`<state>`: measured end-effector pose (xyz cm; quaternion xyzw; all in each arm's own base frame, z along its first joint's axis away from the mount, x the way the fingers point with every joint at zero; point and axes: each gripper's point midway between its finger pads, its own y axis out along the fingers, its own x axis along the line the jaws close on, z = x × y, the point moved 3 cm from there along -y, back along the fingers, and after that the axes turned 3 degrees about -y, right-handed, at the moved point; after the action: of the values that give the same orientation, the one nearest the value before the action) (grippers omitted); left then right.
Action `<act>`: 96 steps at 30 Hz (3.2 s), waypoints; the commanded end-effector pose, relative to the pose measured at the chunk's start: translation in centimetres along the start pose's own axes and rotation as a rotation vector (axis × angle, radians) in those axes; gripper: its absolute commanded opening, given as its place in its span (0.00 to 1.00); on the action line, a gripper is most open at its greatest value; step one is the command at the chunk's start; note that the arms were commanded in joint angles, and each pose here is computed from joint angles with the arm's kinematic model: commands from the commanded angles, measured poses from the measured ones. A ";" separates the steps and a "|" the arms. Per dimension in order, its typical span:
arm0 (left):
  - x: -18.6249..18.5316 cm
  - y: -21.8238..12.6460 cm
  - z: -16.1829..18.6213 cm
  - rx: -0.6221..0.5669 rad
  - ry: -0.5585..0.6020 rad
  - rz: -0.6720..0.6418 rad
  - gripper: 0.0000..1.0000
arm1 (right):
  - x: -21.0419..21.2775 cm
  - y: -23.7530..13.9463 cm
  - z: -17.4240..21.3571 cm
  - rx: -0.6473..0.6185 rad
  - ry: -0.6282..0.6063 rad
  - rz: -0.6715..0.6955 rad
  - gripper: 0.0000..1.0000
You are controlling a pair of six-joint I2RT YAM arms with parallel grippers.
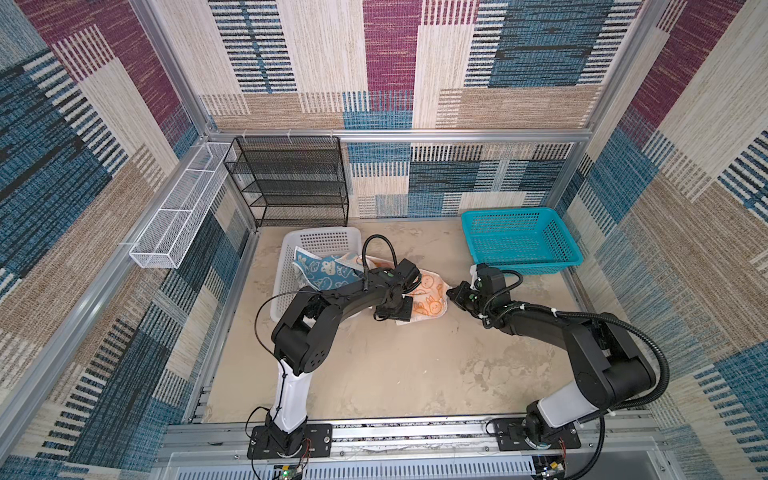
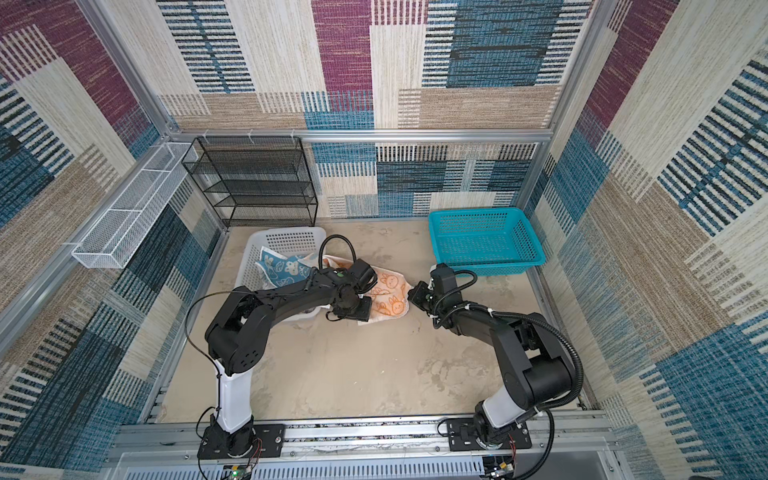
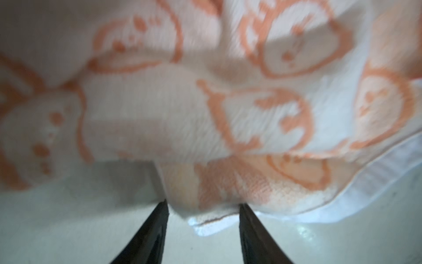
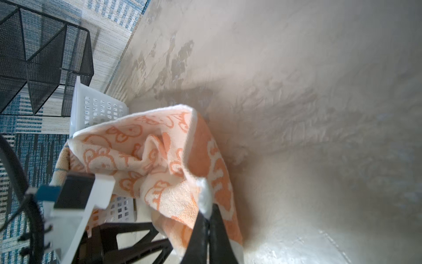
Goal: Fold and stack the towels
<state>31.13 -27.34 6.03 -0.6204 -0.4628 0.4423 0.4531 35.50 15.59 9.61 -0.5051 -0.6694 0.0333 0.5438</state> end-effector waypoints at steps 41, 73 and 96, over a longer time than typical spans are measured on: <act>-0.1 4.4 5.3 0.018 -0.020 -0.002 0.10 | 0.7 0.1 -0.5 -0.028 -0.020 -0.038 0.00; -3.3 -42.0 -6.9 -0.787 0.117 0.364 0.00 | 24.4 -26.5 -12.2 -0.486 -0.573 -0.277 0.00; -0.2 -46.3 -1.5 -0.815 0.000 0.447 0.00 | 25.0 -35.6 -8.7 -0.527 -0.616 -0.372 0.00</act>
<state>22.49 -21.35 53.01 -0.8637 -0.3952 0.3082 0.0525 19.82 12.26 53.24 -0.4194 -0.8891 -0.0959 0.1564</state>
